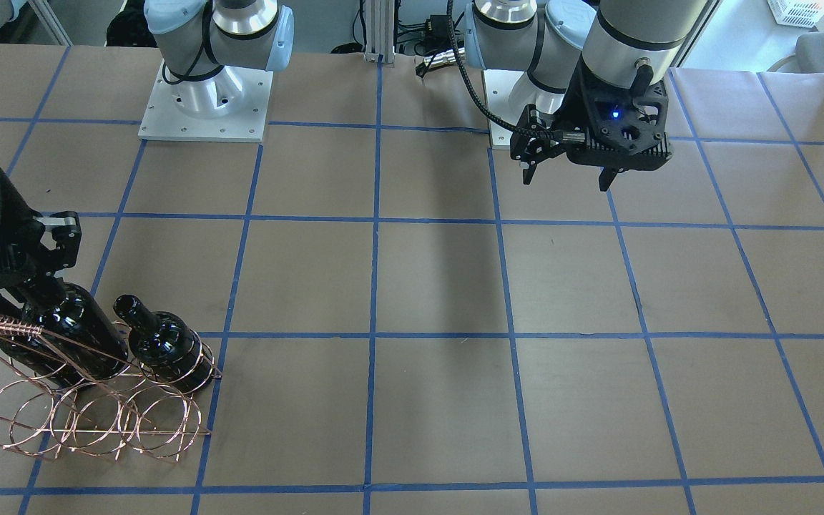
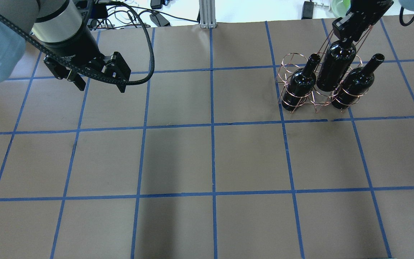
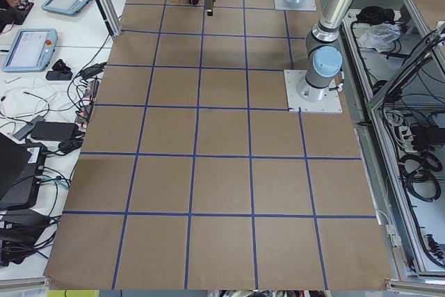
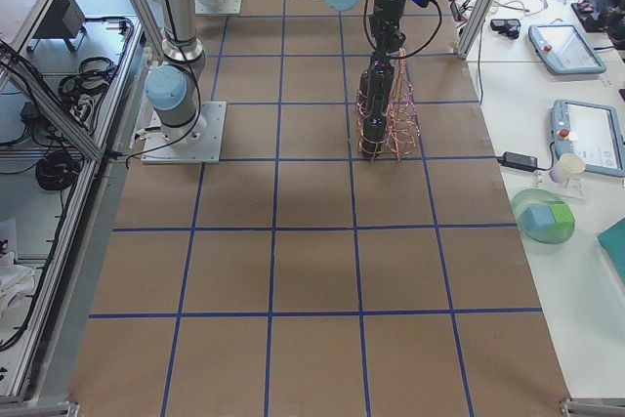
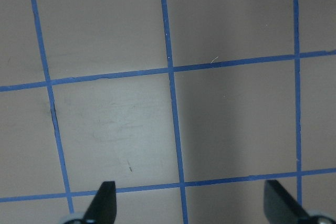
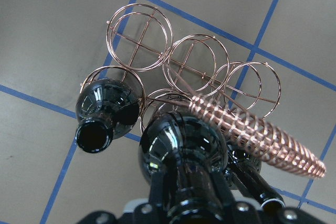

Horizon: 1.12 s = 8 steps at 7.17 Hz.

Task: Place wine into wine basket
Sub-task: 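Tilt and lower the bottle into an empty rack slot with the right gripper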

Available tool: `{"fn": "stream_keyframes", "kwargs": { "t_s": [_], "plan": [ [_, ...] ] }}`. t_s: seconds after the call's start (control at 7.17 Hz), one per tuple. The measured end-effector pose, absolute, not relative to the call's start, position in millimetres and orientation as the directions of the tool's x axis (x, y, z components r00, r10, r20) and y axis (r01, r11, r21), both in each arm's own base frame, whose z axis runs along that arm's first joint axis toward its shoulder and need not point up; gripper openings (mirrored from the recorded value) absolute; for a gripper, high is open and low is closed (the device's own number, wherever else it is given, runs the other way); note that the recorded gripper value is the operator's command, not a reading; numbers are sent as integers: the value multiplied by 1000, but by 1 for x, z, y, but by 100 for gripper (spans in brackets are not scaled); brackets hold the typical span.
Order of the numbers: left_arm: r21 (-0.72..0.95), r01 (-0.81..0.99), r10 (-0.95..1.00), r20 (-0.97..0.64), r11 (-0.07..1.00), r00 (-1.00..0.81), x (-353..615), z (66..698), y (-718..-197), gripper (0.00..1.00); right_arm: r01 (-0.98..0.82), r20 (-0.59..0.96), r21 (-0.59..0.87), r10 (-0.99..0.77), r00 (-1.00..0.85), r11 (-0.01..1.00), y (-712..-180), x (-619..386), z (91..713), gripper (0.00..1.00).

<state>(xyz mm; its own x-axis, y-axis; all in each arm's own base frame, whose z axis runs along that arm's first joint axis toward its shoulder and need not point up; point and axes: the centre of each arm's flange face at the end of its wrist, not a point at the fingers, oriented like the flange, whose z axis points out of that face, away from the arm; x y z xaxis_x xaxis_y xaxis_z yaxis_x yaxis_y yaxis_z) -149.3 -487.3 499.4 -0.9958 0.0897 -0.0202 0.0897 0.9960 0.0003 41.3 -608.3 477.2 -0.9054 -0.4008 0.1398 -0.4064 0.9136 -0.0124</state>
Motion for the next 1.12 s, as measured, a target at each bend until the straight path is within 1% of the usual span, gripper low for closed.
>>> {"fn": "stream_keyframes", "kwargs": {
  "t_s": [1.12],
  "plan": [
    [2,91,91,-21,996,-996,-149,499,-486,100,-446,121,17,-444,-888,895,-616,40,457,0]
  ]
}}
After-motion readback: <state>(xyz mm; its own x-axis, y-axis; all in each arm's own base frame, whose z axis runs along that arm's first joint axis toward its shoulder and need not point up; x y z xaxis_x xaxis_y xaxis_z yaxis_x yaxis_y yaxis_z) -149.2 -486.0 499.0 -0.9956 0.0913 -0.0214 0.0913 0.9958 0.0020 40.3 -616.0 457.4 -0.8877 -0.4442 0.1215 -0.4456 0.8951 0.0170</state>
